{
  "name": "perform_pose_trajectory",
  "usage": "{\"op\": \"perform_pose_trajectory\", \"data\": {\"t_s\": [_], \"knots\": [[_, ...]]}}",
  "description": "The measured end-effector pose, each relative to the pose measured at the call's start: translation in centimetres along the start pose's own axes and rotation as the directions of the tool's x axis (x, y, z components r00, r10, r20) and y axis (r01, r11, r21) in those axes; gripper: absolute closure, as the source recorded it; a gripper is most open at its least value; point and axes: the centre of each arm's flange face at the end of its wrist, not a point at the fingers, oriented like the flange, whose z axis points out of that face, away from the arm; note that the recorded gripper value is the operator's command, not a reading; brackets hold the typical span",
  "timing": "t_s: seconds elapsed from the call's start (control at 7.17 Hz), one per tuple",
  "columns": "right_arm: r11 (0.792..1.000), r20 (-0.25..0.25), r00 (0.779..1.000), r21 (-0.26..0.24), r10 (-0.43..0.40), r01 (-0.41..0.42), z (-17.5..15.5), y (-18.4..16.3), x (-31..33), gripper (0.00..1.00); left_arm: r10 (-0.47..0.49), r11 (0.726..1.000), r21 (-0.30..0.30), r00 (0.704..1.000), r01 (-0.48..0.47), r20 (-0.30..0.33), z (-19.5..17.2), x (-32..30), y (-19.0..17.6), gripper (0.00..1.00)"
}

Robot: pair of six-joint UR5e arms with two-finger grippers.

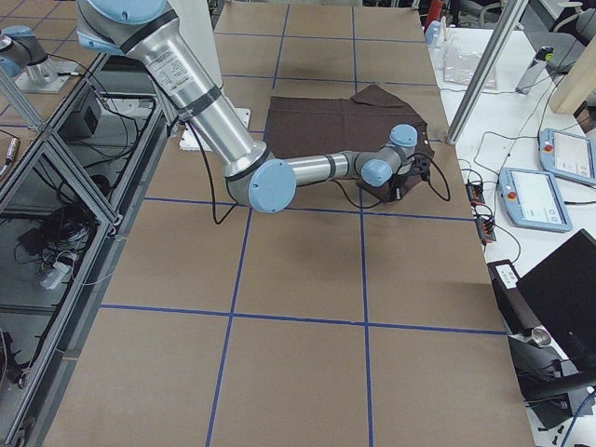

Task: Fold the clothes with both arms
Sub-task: 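Grasp the sleeve with the right gripper and fold it inward onto the shirt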

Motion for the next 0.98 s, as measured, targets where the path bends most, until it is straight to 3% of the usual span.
{"op": "perform_pose_trajectory", "data": {"t_s": [0.42, 0.7, 0.84, 0.98], "knots": [[0.995, 0.084, 0.994, 0.077, -0.073, 0.067, -4.2, -1.4, -10.3, 1.0, 0.0, 1.0, 0.002, 1.0, 0.0, 0.0, 0.0, 0.0, -0.2, 0.0], [0.979, 0.07, 0.987, 0.157, -0.144, 0.132, -4.3, -0.1, -19.7, 1.0, 0.001, 1.0, 0.002, 1.0, -0.001, 0.0, -0.1, 0.0, -0.2, 0.0], [0.971, 0.049, 0.986, 0.184, -0.162, 0.151, -3.5, 0.8, -22.3, 0.57, 0.0, 1.0, 0.001, 1.0, 0.0, 0.0, -0.1, 0.0, -0.2, 0.0], [0.969, 0.034, 0.985, 0.191, -0.167, 0.158, -2.8, 1.2, -23.3, 0.01, -0.002, 1.0, 0.001, 1.0, 0.002, 0.0, -0.1, 0.0, -0.2, 0.0]]}}
